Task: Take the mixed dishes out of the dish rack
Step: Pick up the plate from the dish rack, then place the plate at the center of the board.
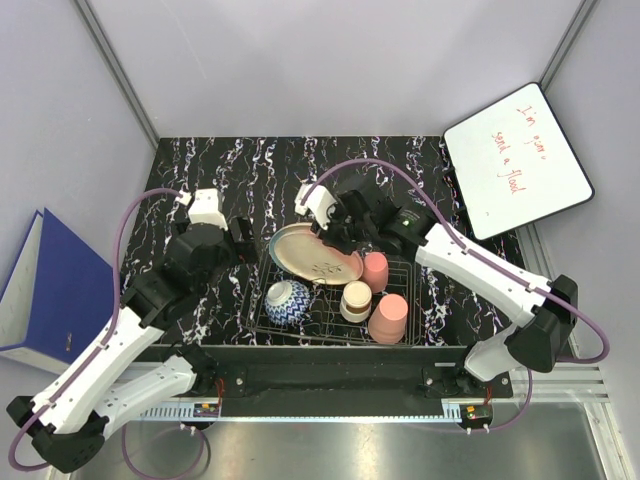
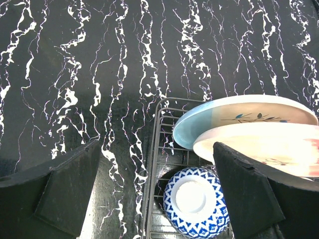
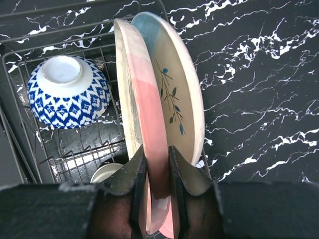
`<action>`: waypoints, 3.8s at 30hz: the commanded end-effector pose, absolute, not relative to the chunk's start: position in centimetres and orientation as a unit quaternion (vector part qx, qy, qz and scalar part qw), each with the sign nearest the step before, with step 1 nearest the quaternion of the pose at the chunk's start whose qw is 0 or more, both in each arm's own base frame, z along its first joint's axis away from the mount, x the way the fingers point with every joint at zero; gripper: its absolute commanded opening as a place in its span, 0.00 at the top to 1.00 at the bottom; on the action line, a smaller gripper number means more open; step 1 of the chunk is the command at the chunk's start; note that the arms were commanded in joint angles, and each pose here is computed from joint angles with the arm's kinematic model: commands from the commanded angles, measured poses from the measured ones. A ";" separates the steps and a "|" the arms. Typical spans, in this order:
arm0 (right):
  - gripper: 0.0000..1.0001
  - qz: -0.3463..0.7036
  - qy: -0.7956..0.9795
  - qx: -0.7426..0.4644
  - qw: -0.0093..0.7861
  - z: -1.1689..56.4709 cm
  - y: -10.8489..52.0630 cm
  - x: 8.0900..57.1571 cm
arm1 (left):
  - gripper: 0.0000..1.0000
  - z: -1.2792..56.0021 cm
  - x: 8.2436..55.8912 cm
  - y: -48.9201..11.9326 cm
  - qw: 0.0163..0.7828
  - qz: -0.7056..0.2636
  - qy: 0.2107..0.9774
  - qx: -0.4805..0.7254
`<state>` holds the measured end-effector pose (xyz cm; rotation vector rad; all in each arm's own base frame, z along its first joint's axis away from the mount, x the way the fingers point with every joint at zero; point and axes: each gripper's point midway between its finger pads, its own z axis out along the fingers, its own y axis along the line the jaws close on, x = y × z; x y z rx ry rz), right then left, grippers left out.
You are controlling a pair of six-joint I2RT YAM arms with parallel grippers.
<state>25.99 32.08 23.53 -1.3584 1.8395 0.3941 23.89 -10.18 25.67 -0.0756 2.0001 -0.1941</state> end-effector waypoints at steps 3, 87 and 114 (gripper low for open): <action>1.00 0.181 0.665 -0.489 0.535 35.6 32.1 27.4 | 0.01 27.7 24.8 -10.6 0.563 -0.095 0.820 -0.044; 0.19 0.675 0.597 0.005 0.433 43.4 23.0 31.5 | 1.00 42.7 29.6 -22.2 0.504 -0.621 0.600 0.006; 0.00 0.488 0.664 0.066 0.562 37.4 15.6 25.7 | 1.00 29.3 46.9 5.3 0.591 -0.390 0.593 -0.385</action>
